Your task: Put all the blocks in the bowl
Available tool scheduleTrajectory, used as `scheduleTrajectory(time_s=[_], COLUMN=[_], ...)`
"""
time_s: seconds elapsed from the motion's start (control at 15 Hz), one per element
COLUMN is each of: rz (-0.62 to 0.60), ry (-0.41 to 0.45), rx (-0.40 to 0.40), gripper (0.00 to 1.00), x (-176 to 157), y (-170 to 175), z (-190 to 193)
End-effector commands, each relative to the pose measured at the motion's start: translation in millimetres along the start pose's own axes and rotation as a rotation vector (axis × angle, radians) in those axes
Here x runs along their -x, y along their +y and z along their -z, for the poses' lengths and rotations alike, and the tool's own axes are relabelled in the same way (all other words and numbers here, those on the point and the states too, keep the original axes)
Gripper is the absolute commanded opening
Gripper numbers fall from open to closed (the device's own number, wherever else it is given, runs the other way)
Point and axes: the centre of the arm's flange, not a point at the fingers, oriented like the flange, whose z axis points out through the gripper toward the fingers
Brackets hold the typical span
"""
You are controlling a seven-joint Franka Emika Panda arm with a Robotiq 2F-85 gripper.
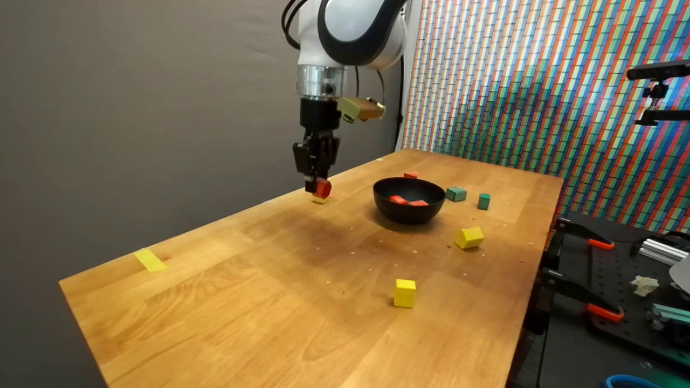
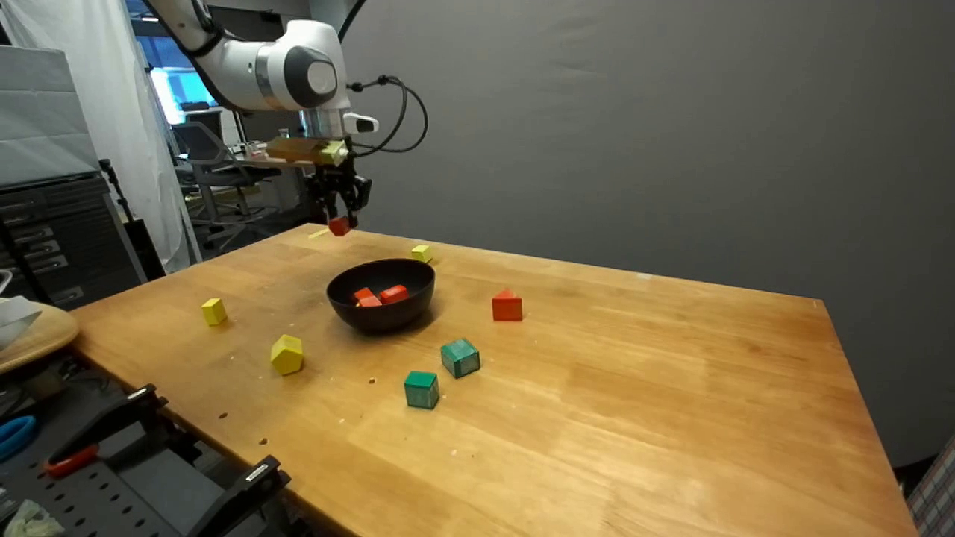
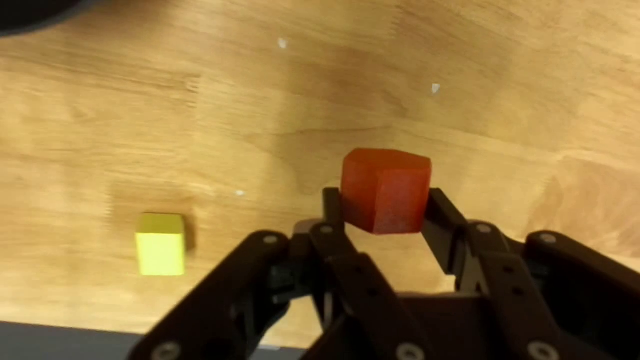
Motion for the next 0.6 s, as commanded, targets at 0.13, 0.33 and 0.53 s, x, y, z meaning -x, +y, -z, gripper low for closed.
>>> scheduleTrajectory(time_s=[0.13,0.33,0.53], rz=[-0.306,-0.473,-0.570], ry=[0.054,0.024,-0.031], rx=[0.006,0.003,0.001], gripper=[0.19,0.19,0.19], x=[77.5,124.8,158.6], y=[99.0,155.2,182.6], z=[64.7,70.1,61.3])
